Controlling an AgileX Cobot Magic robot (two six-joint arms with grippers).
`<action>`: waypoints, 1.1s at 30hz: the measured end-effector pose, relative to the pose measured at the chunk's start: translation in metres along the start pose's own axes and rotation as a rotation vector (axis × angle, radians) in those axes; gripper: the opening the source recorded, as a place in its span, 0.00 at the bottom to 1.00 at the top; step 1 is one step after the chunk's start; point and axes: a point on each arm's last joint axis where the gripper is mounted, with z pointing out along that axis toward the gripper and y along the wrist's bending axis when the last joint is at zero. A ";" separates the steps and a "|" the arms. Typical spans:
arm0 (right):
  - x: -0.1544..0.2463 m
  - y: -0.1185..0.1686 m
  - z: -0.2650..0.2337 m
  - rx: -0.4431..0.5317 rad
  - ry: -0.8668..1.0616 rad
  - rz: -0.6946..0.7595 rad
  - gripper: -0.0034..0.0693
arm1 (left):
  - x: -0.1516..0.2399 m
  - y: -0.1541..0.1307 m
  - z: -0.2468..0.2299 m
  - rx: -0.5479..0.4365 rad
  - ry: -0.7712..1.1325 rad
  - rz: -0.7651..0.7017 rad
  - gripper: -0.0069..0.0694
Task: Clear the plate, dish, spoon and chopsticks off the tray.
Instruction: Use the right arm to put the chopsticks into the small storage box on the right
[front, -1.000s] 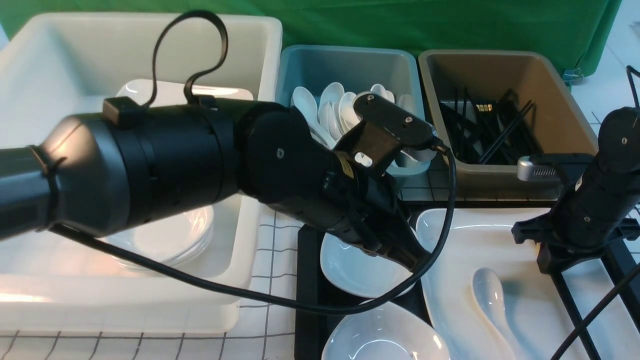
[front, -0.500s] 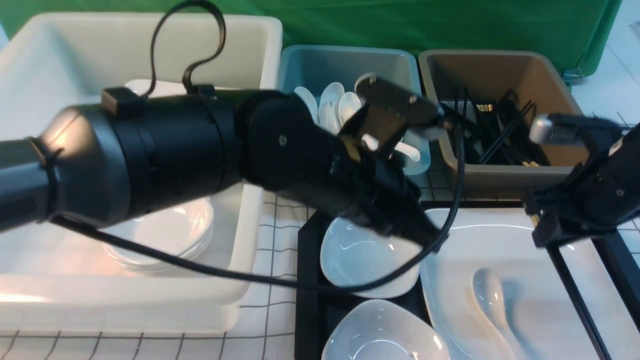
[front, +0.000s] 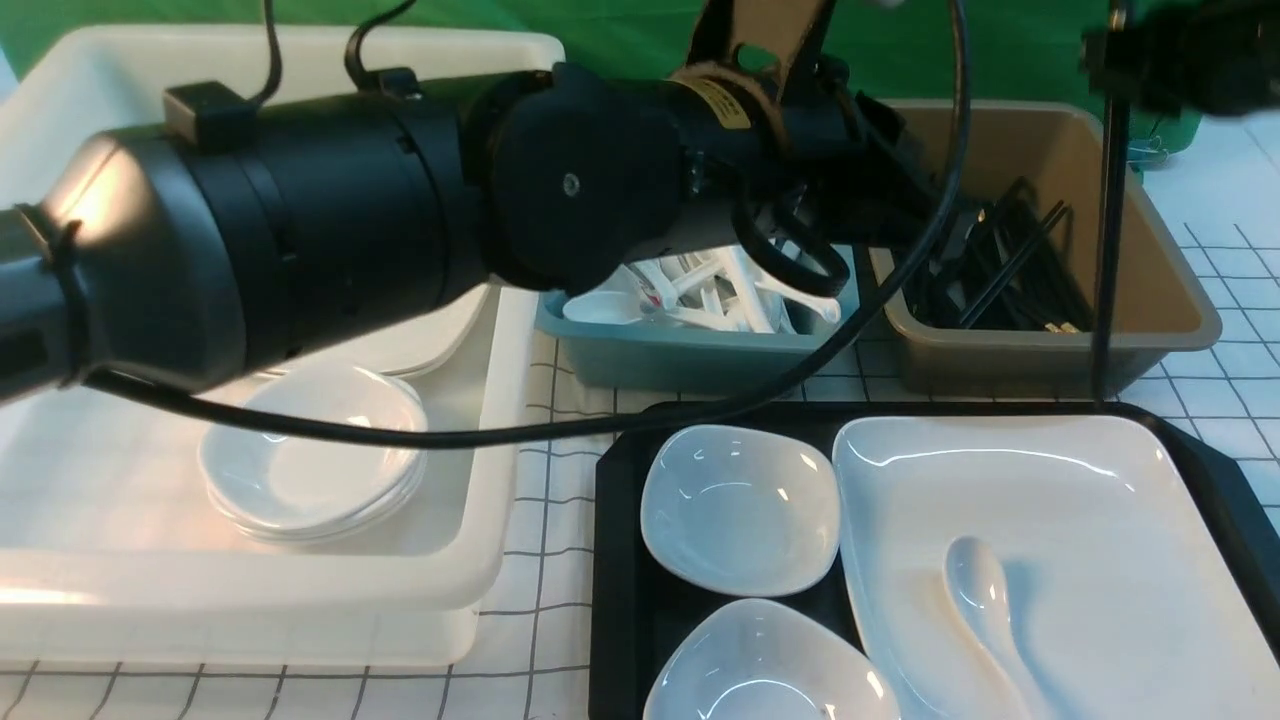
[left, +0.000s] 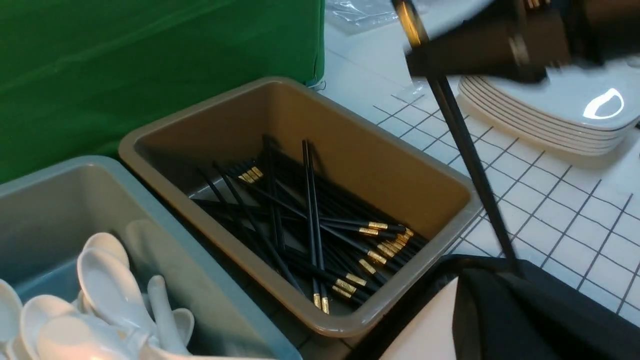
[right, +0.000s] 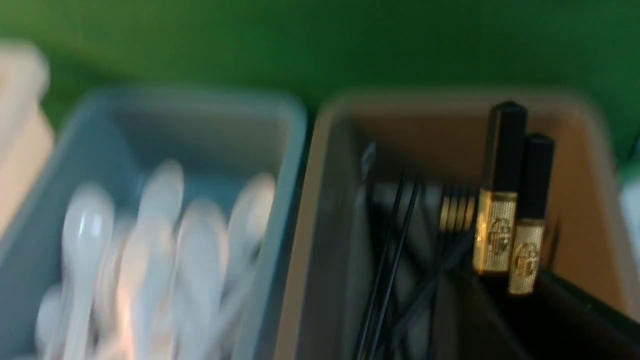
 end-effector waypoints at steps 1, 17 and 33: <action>-0.005 -0.002 0.005 0.011 -0.047 0.002 0.24 | 0.001 0.000 0.000 0.003 0.009 0.000 0.09; 0.045 -0.028 0.111 0.110 -0.175 0.015 0.24 | 0.012 -0.004 -0.001 0.045 0.128 0.000 0.09; 0.049 -0.020 0.093 0.058 0.038 0.023 0.52 | 0.015 -0.005 -0.001 0.059 0.167 -0.001 0.09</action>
